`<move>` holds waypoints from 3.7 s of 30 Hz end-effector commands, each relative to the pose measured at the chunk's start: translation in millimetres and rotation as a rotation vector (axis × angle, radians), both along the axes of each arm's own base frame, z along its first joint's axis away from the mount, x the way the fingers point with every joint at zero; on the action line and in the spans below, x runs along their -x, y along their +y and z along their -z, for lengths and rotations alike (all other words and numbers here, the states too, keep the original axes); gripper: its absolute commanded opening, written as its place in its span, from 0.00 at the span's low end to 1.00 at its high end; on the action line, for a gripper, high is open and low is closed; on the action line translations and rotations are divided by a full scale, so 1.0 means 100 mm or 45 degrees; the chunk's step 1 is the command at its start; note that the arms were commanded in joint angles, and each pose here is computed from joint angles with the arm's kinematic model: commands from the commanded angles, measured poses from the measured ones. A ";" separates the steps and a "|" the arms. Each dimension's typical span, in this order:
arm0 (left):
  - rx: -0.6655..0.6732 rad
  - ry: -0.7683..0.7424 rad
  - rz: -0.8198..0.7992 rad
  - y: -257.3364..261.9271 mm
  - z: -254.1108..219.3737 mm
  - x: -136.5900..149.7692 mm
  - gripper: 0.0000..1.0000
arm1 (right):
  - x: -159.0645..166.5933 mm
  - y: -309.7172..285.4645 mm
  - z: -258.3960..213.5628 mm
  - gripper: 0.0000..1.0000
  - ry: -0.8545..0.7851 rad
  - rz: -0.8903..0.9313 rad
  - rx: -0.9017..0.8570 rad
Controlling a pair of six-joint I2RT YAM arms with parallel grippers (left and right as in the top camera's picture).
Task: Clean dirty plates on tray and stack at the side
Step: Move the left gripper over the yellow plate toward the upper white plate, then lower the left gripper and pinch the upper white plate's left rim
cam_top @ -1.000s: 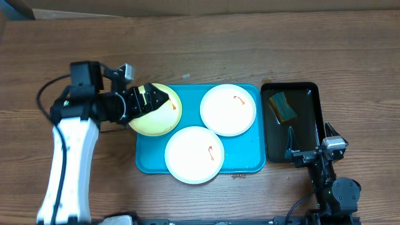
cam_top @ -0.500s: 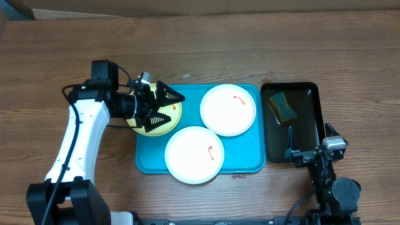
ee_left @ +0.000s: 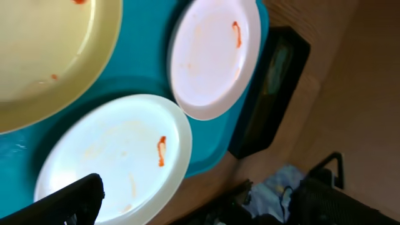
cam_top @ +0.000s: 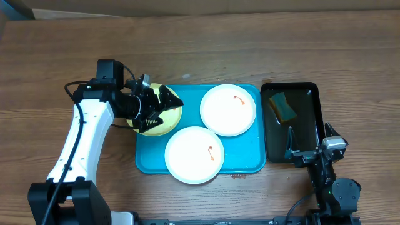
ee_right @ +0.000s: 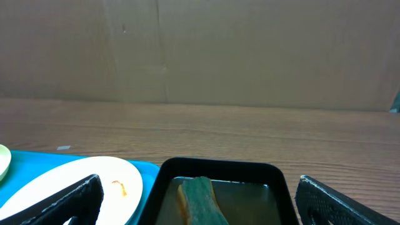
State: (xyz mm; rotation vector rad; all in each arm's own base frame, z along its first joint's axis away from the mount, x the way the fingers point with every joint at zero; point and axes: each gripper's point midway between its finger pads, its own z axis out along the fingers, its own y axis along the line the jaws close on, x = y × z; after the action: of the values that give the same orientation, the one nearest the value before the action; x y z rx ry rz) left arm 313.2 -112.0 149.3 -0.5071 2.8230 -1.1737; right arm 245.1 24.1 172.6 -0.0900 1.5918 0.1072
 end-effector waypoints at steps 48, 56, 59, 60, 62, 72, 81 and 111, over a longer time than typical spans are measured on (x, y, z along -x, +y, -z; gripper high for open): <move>-0.740 -0.303 0.157 -0.87 1.07 -0.54 0.36 | 0.00 0.00 0.02 1.00 -0.003 0.004 -0.005; -0.749 -0.228 0.218 -0.95 1.37 -0.44 0.32 | 0.00 0.00 0.02 1.00 -0.003 0.004 -0.005; -0.751 -0.225 0.219 -0.94 1.38 -0.44 0.28 | 0.00 0.00 0.02 1.00 -0.003 0.004 -0.005; -0.752 -0.225 0.219 -0.94 1.38 -0.44 0.25 | 0.00 0.00 0.02 1.00 -0.003 0.004 -0.005; -0.756 -0.226 0.217 -0.94 1.38 -0.44 0.21 | 0.00 0.00 0.02 1.00 -0.003 0.004 -0.005; -0.798 -0.263 0.189 -0.89 1.37 -0.52 0.16 | 0.00 0.00 0.02 1.00 -0.003 0.004 -0.005; -0.798 -0.295 0.215 -0.91 1.31 -0.56 0.13 | 0.00 0.00 0.02 1.00 -0.003 0.004 -0.005; -0.813 -0.270 0.238 -0.91 1.23 -0.55 0.15 | 0.00 0.00 0.02 1.00 -0.003 0.004 -0.005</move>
State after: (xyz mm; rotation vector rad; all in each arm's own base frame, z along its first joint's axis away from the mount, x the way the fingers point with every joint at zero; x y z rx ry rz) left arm 362.0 -199.8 21.3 -0.1047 2.8865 -0.2707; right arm 245.1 24.1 172.7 -0.0900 1.5914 0.1078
